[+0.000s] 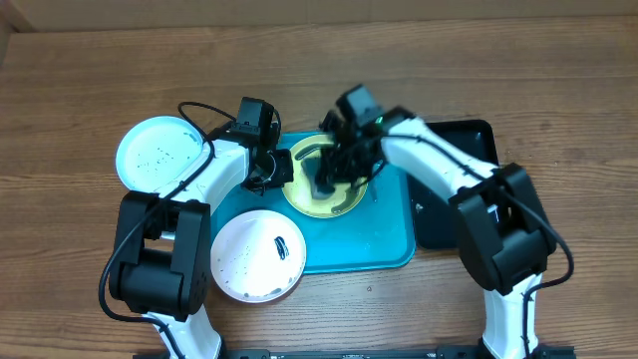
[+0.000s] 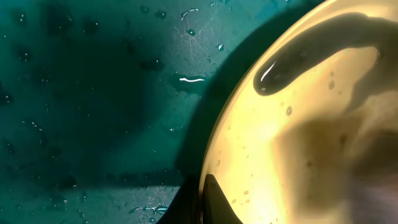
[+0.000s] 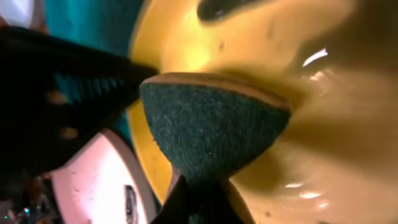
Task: Clean dirty plates on tray and stack at the side
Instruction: 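Scrub the yellow plate with the sponge in the right gripper, then return the sponge to the basin, release it, raise the right arm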
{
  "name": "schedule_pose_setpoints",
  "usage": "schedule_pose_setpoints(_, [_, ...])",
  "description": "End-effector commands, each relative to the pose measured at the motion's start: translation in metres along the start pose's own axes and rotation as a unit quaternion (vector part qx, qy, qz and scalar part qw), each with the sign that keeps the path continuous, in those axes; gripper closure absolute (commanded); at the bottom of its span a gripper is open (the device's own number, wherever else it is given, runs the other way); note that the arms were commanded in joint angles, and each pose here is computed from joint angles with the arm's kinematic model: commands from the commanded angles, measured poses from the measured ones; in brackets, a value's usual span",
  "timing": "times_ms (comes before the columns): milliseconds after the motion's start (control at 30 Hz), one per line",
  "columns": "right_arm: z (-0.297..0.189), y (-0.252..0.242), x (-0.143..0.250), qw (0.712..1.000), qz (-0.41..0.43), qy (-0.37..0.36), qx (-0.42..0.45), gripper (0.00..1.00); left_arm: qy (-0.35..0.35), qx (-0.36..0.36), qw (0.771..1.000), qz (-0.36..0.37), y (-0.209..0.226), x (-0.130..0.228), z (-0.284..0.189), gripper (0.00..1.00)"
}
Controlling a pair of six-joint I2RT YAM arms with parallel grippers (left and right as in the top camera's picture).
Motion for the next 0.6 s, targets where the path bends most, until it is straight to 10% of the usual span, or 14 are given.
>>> schedule_pose_setpoints(0, [-0.075, 0.013, -0.031, 0.997, -0.035, -0.07, -0.026, 0.96, 0.003, -0.001, 1.0, -0.006, 0.0, 0.002, 0.001, 0.96])
schedule_pose_setpoints(567, [-0.178, -0.14, 0.032, 0.937, 0.167, -0.014, 0.307, 0.96, 0.003, 0.0, 1.0, -0.006, 0.0, 0.002, 0.001, 0.96])
Point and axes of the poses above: each gripper's point midway between its finger pads, its own z axis out along the fingers, its own y axis along the line the jaws close on, x = y × z, the point moved 7 cm from there along -z, back along the fingers, and after that the axes turned 2 degrees about z, right-handed, at the moved point
